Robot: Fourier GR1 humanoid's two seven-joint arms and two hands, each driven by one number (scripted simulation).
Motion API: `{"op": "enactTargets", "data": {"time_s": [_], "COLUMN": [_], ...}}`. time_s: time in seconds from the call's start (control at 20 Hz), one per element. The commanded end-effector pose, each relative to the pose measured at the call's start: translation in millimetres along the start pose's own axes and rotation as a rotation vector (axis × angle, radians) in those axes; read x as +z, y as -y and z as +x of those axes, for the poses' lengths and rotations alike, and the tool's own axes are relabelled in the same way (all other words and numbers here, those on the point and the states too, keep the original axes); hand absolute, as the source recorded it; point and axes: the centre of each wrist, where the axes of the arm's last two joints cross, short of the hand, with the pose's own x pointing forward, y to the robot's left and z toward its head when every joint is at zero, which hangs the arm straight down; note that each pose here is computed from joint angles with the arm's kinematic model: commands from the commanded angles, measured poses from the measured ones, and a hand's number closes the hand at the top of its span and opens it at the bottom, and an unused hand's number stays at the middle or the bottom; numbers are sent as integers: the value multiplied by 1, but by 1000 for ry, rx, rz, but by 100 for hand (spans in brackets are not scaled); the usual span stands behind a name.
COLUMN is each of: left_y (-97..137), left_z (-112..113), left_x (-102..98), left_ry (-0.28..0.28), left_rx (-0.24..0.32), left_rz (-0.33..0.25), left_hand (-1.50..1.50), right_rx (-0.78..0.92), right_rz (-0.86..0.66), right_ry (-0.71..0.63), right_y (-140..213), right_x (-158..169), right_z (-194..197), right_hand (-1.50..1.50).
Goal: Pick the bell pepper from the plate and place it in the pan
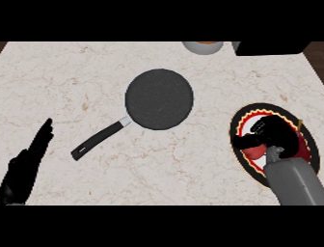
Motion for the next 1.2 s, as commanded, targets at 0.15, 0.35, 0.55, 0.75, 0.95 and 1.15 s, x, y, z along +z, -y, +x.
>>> {"op": "enactTargets", "data": {"time_s": [0.15,0.35,0.55,0.75,0.95,1.15], "left_y": [-1,0,2,22,25,7], "left_z": [1,12,2,11,15,29], "left_x": [1,-6,-8,-15,-25,-25], "left_ry": [8,41,52,69,80,73], "left_rx": [-2,0,-7,-9,1,-14], "left_rz": [-14,-14,-38,-39,-70,-68], "left_hand": [0,0,0,0,0,0], "right_rx": [-46,-21,-72,-114,-208,-253], "right_rz": [-548,-683,-693,-615,-566,-514], "right_ry": [192,208,251,310,297,288], "right_y": [26,36,44,47,54,40], "right_x": [85,136,179,163,131,97], "right_z": [41,48,87,132,158,170], "right_hand": [150,150,150,150,150,150]}}
